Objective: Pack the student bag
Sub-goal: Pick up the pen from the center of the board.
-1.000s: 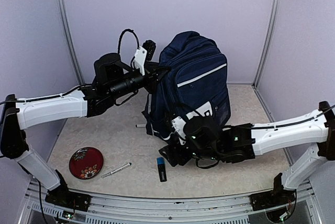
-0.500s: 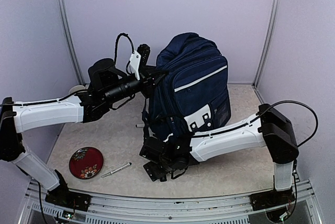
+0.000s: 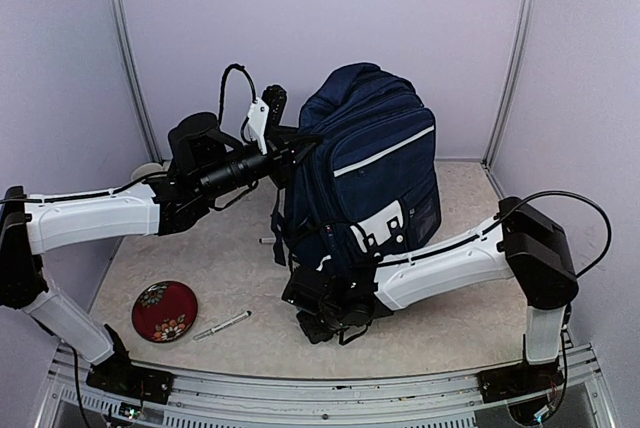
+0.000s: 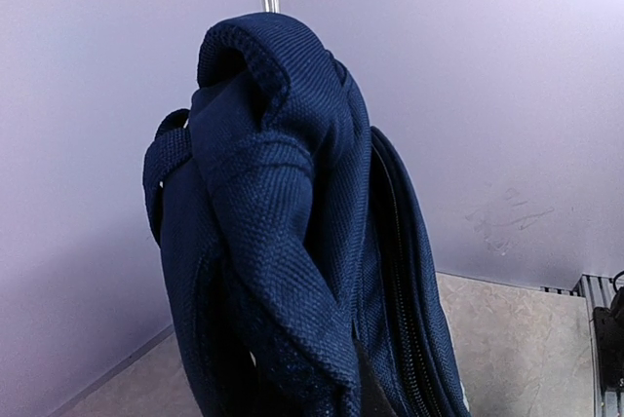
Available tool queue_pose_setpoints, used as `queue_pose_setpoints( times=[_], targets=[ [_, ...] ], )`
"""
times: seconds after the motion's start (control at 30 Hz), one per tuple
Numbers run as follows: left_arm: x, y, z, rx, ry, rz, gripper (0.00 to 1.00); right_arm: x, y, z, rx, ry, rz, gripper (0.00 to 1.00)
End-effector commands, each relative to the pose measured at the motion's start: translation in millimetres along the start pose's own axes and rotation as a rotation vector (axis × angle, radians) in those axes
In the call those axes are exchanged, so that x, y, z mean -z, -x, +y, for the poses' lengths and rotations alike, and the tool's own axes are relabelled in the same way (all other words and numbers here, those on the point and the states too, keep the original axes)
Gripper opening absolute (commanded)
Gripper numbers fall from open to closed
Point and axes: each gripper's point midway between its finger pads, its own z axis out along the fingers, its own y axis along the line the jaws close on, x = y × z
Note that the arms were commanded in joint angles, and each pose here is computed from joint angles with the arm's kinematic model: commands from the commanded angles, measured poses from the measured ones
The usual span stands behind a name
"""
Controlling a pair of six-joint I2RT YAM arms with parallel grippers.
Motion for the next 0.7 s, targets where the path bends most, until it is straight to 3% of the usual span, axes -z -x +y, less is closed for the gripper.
queue_pose_setpoints(
  times=[0.0, 0.13, 0.33, 0.57, 0.67],
  targets=[
    [20, 76, 0, -0.053, 0.006, -0.224, 0.0, -9, -26, -19, -0.005, -0.021, 0.096, 0.27],
    [18, 74, -2, -0.053, 0.001, -0.219, 0.0, -1, -20, -11, 0.045, 0.034, 0.079, 0.19],
    [17, 71, -2, -0.062, 0.0, -0.207, 0.0, 27, -6, 3, 0.134, 0.147, 0.008, 0.15],
    [12, 65, -2, -0.07, -0.004, -0.185, 0.0, 137, 31, 50, 0.376, 0.531, -0.314, 0.13],
    [9, 62, -3, -0.068, -0.013, -0.177, 0.0, 189, 51, 43, 0.412, 0.584, -0.48, 0.12]
  ],
)
